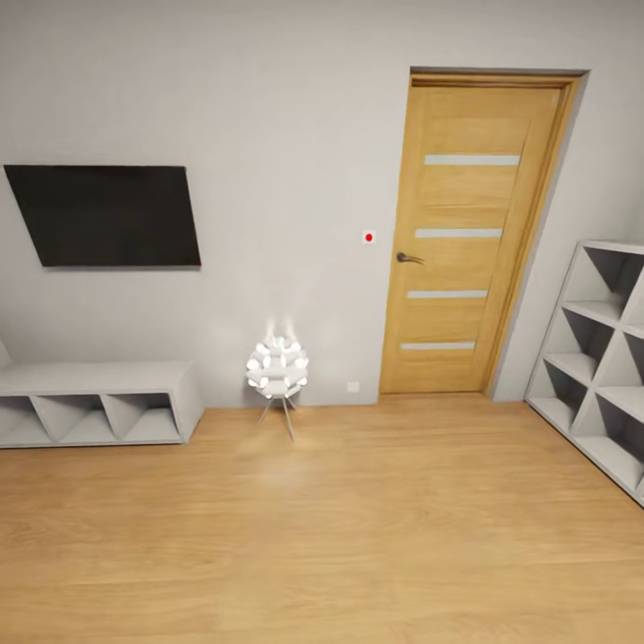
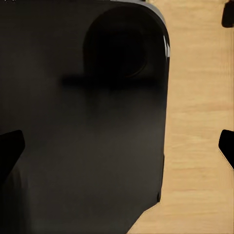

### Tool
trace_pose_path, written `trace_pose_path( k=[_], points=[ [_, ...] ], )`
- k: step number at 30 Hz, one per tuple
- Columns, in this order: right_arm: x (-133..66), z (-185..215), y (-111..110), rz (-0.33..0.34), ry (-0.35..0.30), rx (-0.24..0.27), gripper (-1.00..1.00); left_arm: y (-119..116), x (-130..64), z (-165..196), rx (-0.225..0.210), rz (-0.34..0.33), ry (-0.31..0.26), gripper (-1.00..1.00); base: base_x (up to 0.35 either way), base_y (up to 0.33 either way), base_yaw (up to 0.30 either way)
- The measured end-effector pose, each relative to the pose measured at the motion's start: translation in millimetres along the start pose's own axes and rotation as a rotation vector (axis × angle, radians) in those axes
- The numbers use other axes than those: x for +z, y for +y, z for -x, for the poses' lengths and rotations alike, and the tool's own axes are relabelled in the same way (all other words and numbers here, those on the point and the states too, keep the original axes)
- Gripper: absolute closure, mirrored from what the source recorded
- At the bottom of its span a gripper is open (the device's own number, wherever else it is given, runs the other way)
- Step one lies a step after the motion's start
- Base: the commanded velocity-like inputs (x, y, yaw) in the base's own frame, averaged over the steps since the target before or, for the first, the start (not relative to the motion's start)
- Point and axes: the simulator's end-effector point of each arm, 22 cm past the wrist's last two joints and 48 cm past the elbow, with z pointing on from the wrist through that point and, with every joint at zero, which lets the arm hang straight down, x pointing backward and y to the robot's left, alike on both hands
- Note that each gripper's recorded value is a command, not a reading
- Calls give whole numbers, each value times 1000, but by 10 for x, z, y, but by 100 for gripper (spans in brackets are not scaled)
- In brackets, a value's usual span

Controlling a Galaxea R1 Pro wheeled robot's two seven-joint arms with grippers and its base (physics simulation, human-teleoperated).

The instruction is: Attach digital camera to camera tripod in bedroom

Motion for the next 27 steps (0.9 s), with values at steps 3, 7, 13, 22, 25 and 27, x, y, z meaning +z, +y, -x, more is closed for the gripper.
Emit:
trace_pose_path(
  k=[3, 7, 13, 22, 25, 27],
  points=[
    [0, 0, -2, 0, 0, 0, -100, 0, 0, 0, 0, 0, 0, -100, 321, 122, 0],
    [0, 1, -3, 0, -1, -1, -100, 0, 0, 0, 0, 0, 0, -100, 316, 159, -21],
    [0, -1, 8, 2, 0, -12, -100, 0, 0, 1, 0, 0, 0, -100, 308, 187, -176],
    [0, 0, 11, 2, -1, -16, -100, 0, 0, 0, 0, 0, 0, -100, 310, 141, -238],
    [0, 1, 11, 2, -1, -16, -100, -1, 0, 0, 0, 0, 0, -100, 320, 24, -245],
    [0, 1, 11, 2, -1, -16, -100, -1, 0, 0, 0, 0, 0, -100, 321, 10, -246]
  ],
)
